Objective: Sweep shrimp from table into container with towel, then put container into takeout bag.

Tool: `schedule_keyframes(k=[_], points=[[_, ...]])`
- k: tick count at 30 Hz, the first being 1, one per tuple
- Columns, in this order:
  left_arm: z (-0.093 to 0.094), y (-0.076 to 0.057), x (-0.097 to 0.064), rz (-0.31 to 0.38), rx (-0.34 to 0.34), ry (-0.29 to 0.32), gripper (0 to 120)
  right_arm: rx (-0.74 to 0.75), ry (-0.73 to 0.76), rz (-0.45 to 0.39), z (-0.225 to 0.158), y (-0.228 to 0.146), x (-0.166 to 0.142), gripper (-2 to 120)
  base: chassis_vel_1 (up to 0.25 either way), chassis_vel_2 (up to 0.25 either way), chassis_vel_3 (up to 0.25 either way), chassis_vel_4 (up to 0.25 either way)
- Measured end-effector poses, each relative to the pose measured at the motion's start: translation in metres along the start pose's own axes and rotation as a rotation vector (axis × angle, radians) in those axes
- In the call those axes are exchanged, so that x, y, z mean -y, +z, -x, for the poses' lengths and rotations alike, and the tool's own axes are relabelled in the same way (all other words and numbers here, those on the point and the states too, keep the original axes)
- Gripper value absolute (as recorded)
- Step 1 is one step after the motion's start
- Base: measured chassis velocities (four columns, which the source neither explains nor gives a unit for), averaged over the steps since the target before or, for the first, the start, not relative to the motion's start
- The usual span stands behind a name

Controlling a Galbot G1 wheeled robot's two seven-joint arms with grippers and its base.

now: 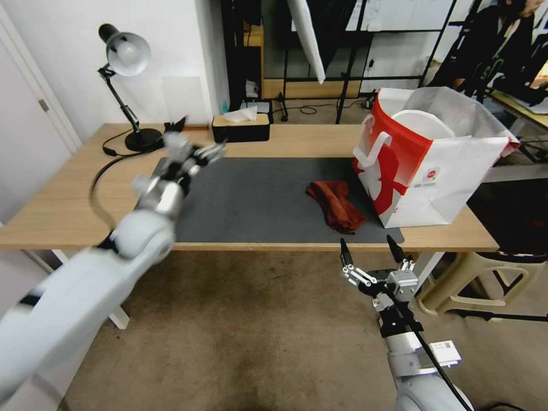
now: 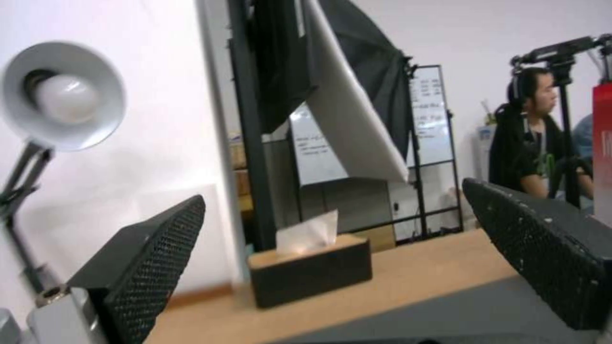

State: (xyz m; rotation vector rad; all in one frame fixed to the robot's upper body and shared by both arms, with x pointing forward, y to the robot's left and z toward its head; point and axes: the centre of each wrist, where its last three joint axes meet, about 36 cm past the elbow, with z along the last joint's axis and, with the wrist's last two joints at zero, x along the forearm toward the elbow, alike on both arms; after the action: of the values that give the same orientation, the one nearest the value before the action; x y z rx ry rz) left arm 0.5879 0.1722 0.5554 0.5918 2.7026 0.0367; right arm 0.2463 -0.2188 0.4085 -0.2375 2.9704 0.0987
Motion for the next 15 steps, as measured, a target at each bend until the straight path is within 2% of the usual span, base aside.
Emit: schedule_keyframes(k=[1,2,4,5,6,7,9,10,12,13,14,15], points=[[-0.013,0.001,-0.007,-0.003,-0.004,-0.013,100,0.001,-0.002,0.001,0.000,0.000,0.000,100,0.000,0.000,0.000,0.000],[-0.013,0.001,-0.007,-0.003,-0.004,-0.013,100,0.001,-0.002,0.001,0.000,0.000,0.000,100,0.000,0.000,0.000,0.000],[-0.070,0.002,-0.033,0.012,-0.012,-0.077,100,0.008,-0.001,0.000,0.001,0.000,-0.001,100,0.000,0.000,0.000,0.000],[-0.099,0.008,-0.036,0.019,-0.032,-0.089,100,0.013,0.001,-0.002,0.003,0.000,-0.002,100,0.000,0.000,0.000,0.000],[-0.099,0.008,-0.036,0.019,-0.032,-0.089,100,0.013,0.001,-0.002,0.003,0.000,-0.002,100,0.000,0.000,0.000,0.000],[-0.133,0.003,-0.043,0.032,-0.016,-0.118,100,0.022,0.009,-0.001,0.006,0.001,-0.003,100,0.000,0.000,0.000,0.000],[-0.188,0.016,-0.034,0.034,-0.046,-0.138,100,0.031,0.021,-0.005,0.013,0.003,-0.001,100,0.000,0.000,0.000,0.000],[-0.188,0.016,-0.034,0.034,-0.046,-0.138,100,0.031,0.021,-0.005,0.013,0.003,-0.001,100,0.000,0.000,0.000,0.000],[-0.217,0.029,-0.019,0.021,-0.057,-0.174,100,0.033,0.046,-0.012,0.015,0.006,0.002,100,0.000,0.000,0.000,0.000],[-0.217,0.029,-0.019,0.021,-0.057,-0.174,100,0.033,0.046,-0.012,0.015,0.006,0.002,100,0.000,0.000,0.000,0.000],[-0.233,0.039,-0.008,0.012,-0.069,-0.194,100,0.032,0.063,-0.017,0.015,0.007,0.003,100,0.000,0.000,0.000,0.000],[-0.259,0.057,0.006,0.013,-0.088,-0.222,100,0.033,0.070,-0.021,0.016,0.009,0.004,100,0.000,0.000,0.000,0.000]])
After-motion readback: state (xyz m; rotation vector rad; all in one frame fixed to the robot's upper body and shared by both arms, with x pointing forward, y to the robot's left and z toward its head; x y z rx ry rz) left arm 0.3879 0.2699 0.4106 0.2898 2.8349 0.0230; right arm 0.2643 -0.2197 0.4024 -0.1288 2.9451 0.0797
